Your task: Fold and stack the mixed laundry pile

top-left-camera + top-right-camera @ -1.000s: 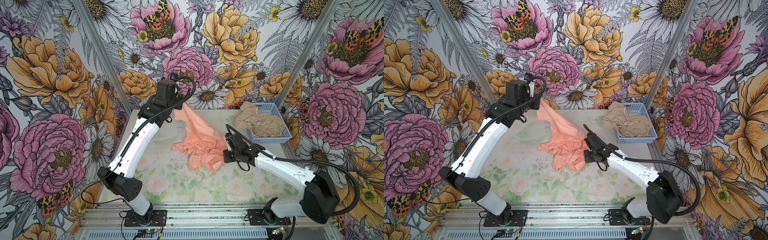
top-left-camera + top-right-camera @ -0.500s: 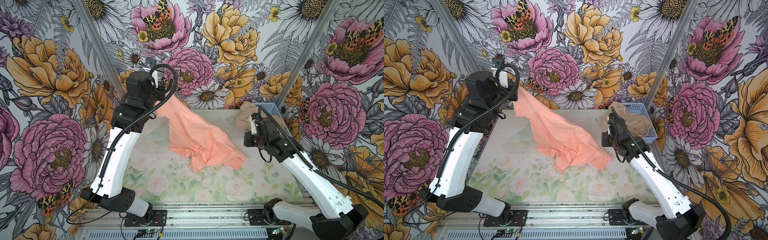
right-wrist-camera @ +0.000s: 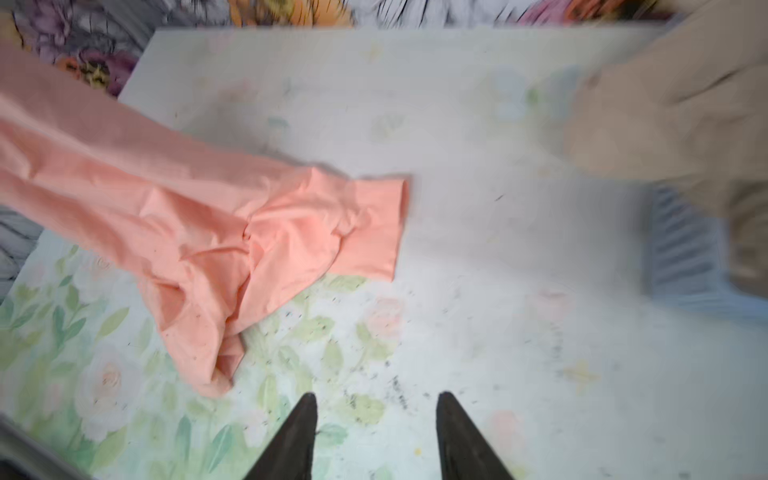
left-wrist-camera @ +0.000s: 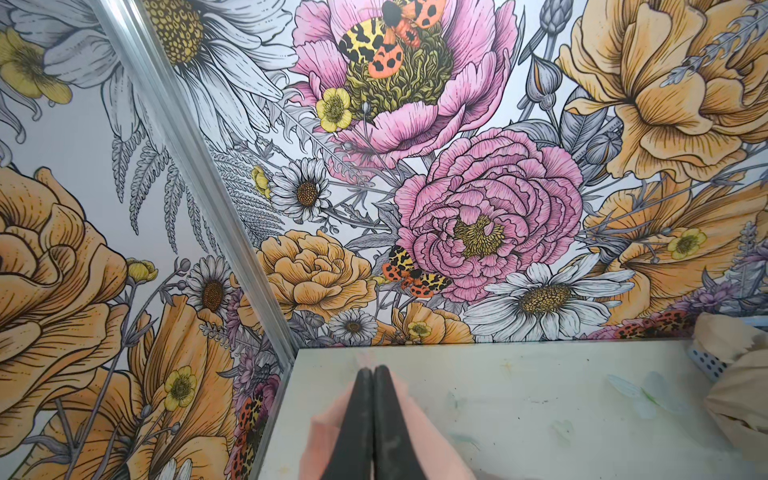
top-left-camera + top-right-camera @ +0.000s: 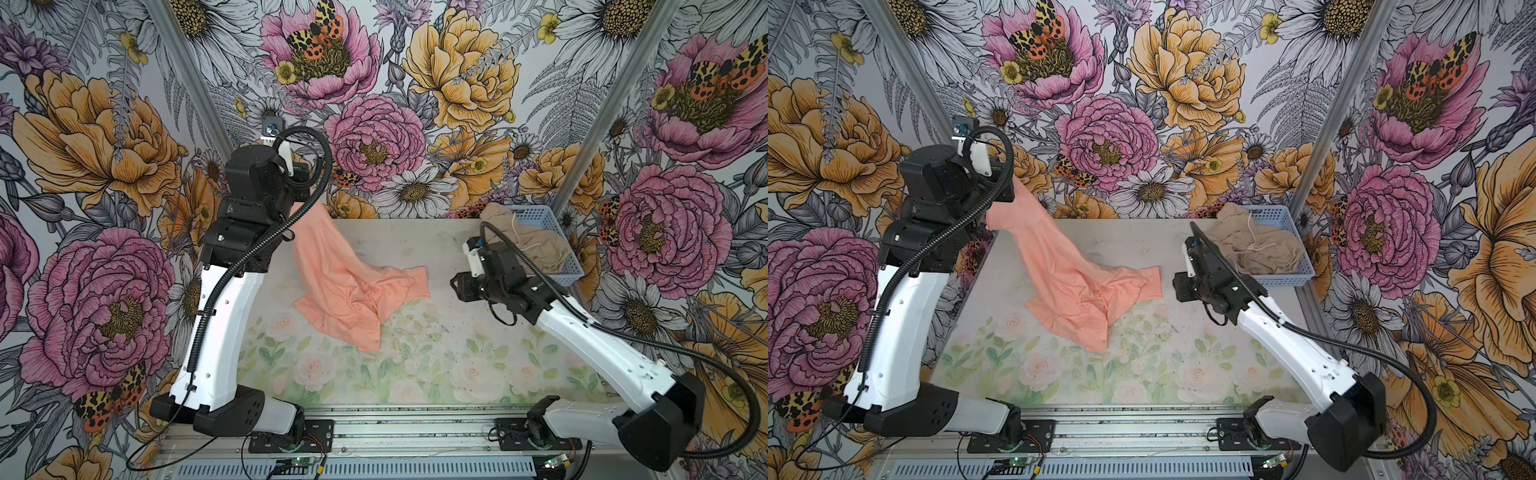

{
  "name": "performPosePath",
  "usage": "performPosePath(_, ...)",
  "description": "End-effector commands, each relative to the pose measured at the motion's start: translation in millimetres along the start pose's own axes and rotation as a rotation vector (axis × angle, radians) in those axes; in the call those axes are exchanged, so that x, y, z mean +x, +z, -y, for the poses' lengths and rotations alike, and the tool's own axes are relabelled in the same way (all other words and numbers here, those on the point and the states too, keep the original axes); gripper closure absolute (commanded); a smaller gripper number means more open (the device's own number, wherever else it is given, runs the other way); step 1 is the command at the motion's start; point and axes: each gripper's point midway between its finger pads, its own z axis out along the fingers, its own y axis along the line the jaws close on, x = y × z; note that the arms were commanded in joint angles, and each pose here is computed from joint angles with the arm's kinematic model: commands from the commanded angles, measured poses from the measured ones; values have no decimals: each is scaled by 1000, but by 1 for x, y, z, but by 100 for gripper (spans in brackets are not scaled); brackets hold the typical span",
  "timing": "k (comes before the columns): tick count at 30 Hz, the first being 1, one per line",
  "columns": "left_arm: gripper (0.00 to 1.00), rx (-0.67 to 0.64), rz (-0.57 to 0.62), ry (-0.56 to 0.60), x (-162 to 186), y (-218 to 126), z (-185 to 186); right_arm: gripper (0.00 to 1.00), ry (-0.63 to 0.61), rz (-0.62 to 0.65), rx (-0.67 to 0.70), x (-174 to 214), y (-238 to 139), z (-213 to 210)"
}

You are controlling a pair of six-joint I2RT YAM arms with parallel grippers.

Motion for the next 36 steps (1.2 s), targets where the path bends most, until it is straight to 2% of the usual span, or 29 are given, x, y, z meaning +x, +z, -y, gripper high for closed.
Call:
performPosePath(1,100,29,16,-43,1,-3,3,43,-31,14,-187,0,37,-69)
performPosePath(5,100,36,-22,-43,18,0,8,38,-98,-95,-270,25,83,-121)
performPosePath(8,100,34,-35,-45,26,0,8,37,-120,-185,-314,43,110,-144)
performPosePath(18,100,7,-29,-46,26,-7,-2,37,-151,-313,-333,67,153,-165)
performPosePath(23,100,9,-30,-57,27,-8,-2,65,-147,-350,-358,70,162,-172)
performPosePath(27,100,-1,-31,-57,28,-9,-4,99,-139,-353,-357,69,157,-168)
performPosePath(32,100,-50,-1,-52,17,-18,-19,100,-114,-281,-355,44,125,-149)
performPosePath(36,100,-105,43,-64,0,-30,-41,100,-77,-162,-289,-7,79,-100)
